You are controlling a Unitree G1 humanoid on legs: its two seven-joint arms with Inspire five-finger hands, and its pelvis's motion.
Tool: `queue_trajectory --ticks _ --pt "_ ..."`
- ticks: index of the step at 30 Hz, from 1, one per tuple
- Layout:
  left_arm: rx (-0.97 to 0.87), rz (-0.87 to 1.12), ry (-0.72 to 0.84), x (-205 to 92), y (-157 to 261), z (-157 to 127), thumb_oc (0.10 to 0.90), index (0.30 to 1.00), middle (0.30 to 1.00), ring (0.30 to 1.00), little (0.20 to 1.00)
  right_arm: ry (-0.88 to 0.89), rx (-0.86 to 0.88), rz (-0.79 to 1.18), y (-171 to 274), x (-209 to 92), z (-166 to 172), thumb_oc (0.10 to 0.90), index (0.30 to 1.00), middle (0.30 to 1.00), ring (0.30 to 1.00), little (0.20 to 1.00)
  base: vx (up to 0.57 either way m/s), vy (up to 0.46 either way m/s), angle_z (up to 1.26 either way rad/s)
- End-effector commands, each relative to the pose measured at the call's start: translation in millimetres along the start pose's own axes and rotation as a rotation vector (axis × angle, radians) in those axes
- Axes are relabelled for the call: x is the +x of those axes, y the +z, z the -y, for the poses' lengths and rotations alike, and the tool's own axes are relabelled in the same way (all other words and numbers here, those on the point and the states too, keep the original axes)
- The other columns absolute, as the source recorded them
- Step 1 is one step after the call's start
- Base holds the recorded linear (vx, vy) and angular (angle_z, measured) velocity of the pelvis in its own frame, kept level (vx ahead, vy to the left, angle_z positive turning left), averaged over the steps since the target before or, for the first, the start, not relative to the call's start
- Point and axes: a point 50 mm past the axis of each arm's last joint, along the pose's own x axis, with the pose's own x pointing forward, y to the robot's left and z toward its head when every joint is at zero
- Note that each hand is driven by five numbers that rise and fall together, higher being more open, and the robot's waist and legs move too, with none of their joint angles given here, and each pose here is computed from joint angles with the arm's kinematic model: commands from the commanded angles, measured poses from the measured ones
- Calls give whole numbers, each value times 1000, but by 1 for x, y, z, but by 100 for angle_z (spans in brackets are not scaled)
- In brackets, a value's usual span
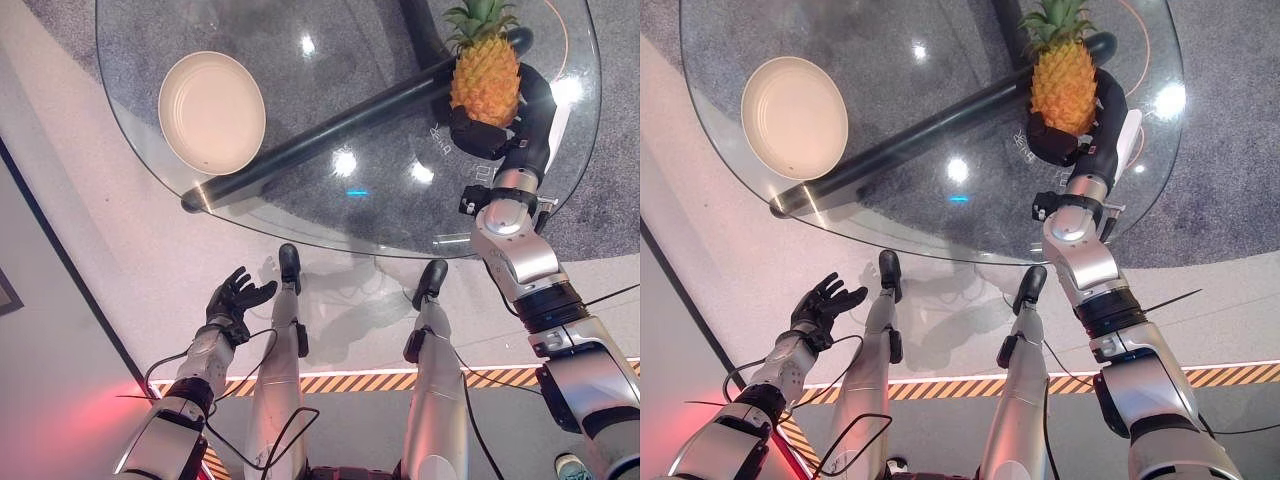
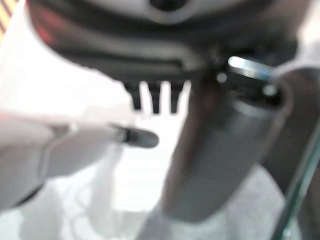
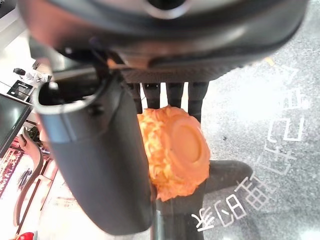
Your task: Pick up the fruit to the plate
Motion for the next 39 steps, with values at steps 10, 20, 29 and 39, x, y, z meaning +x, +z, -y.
queue_trajectory --ticks 10,20,29,39 --pt "-439 249 265 -6 40 -46 800 900 900 900 900 -46 7 160 29 10 18 100 300 300 300 200 0 0 0" --pt "-555 672 380 -21 128 -36 800 900 900 900 900 -60 9 194 27 0 19 100 300 300 300 200 0 0 0" --pt "-702 979 309 -47 186 -20 800 900 900 900 900 42 -23 389 46 -17 7 100 300 300 300 200 0 0 0" --pt "-663 1201 129 -78 210 17 800 900 900 900 900 -36 -10 613 73 -34 10 100 300 300 300 200 0 0 0"
